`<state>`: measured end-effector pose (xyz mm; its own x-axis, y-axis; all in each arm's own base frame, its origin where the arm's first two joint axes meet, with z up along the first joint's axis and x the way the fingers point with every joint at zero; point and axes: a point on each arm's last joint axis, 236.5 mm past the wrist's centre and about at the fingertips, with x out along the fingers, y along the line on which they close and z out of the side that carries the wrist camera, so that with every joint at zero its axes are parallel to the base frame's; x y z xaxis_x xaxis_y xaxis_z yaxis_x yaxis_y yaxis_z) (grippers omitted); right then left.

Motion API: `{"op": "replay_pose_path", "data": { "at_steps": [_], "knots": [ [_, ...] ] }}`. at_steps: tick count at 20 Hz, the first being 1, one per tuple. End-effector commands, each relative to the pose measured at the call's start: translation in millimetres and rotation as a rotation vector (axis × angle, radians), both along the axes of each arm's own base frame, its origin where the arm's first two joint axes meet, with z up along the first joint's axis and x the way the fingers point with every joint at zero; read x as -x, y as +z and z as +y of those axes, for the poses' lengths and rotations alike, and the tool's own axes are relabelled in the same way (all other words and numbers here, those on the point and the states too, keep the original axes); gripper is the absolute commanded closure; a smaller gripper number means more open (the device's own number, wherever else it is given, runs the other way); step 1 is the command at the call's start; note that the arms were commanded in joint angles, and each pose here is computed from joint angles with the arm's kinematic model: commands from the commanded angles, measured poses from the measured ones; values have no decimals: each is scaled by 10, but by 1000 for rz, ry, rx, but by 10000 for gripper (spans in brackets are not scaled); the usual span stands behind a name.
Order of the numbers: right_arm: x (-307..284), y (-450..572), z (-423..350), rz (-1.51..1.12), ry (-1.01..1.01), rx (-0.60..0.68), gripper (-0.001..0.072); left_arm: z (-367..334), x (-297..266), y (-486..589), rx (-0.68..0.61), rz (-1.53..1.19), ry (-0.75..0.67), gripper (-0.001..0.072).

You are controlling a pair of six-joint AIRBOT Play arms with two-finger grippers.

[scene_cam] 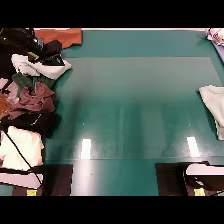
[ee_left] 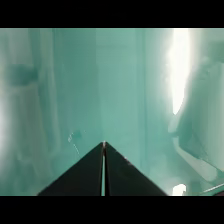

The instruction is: Fold the shirts.

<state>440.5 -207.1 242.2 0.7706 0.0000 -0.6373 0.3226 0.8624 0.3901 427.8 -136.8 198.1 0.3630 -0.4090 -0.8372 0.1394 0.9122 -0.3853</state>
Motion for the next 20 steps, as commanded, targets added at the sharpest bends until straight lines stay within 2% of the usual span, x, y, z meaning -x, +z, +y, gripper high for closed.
{"op": "replay_pose_path", "data": {
  "at_steps": [1,3,6,12,14,20],
  "knots": [
    [-181,439,1006,-198,354,47,696,21,68,290,-41,-155,-94,681],
    [-80,387,1461,-249,466,-8,696,122,205,533,-60,-271,-61,681],
    [140,28,1855,-262,498,-6,696,324,601,388,-98,-305,3,681],
    [477,-759,2358,-228,592,220,695,417,933,109,-79,-394,62,681],
    [586,-786,2511,-237,621,222,695,463,968,45,-115,-376,45,681],
    [932,-710,2922,-292,715,234,695,461,949,65,-108,-384,54,681]
  ]
}}
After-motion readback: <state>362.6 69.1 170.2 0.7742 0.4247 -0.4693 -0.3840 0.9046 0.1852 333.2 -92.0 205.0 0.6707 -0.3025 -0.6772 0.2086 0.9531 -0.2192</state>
